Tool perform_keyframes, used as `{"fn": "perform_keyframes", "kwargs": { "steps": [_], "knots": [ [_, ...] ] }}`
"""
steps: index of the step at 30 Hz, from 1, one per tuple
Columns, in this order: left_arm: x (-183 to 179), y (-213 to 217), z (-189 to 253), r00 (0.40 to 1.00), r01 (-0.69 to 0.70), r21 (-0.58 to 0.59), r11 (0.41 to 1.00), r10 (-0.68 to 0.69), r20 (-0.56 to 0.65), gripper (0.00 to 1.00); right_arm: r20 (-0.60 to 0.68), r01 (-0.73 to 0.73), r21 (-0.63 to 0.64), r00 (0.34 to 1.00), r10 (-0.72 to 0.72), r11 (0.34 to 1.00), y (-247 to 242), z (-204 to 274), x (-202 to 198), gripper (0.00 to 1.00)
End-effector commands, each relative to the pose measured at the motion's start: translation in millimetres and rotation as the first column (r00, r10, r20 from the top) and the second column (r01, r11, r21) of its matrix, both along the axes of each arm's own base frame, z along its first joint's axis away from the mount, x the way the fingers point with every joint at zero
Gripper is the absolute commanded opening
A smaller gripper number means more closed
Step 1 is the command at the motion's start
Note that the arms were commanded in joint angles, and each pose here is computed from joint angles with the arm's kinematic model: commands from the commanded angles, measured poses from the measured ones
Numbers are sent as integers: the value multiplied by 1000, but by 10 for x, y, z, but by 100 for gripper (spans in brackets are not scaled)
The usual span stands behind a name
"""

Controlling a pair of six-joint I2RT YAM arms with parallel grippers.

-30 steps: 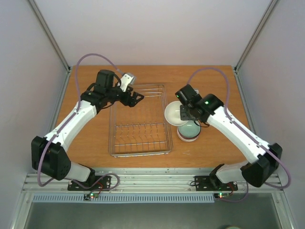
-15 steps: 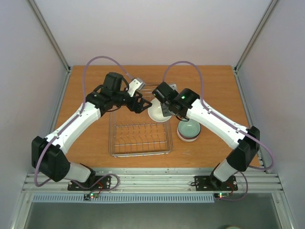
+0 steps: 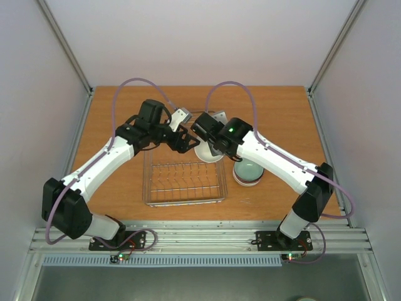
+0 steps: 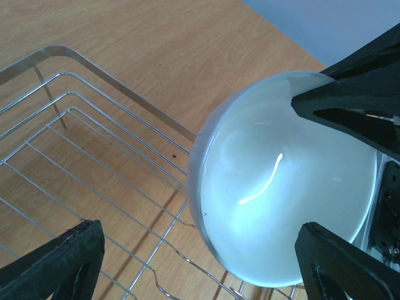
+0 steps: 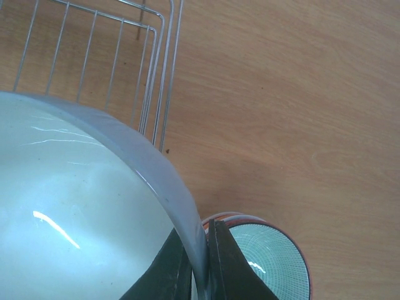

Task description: Load the bowls into the dish rack

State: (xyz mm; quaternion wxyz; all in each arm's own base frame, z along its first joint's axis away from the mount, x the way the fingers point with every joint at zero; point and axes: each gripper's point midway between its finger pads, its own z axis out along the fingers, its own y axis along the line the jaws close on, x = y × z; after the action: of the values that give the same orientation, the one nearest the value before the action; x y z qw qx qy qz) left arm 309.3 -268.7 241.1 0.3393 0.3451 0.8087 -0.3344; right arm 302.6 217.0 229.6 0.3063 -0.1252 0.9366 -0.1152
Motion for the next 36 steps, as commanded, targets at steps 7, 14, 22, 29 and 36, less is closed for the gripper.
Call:
{"fn": "perform_keyframes", "kwargs": {
  "steps": [7, 14, 22, 29, 36],
  "knots": [
    [-11, -53, 11, 999, 27, -24, 999, -26, 36, 84, 153, -30, 105, 988, 14, 994, 108, 363, 11, 1],
    [-95, -51, 115, 996, 75, -15, 997, -74, 53, 84, 176, -75, 112, 983, 55, 991, 140, 302, 17, 1],
    [-85, 201, 511, 995, 84, -136, 987, -77, 55, 87, 277, -233, 279, 948, 154, 932, 317, 348, -86, 1],
    [-206, 227, 622, 989, 149, -250, 957, -148, 21, 90, 325, -343, 356, 918, 229, 869, 465, 337, -157, 1],
    [-468, 147, 728, 953, 278, -370, 886, -303, -9, 93, 350, -375, 377, 904, 245, 847, 525, 266, -159, 1]
  ]
}}
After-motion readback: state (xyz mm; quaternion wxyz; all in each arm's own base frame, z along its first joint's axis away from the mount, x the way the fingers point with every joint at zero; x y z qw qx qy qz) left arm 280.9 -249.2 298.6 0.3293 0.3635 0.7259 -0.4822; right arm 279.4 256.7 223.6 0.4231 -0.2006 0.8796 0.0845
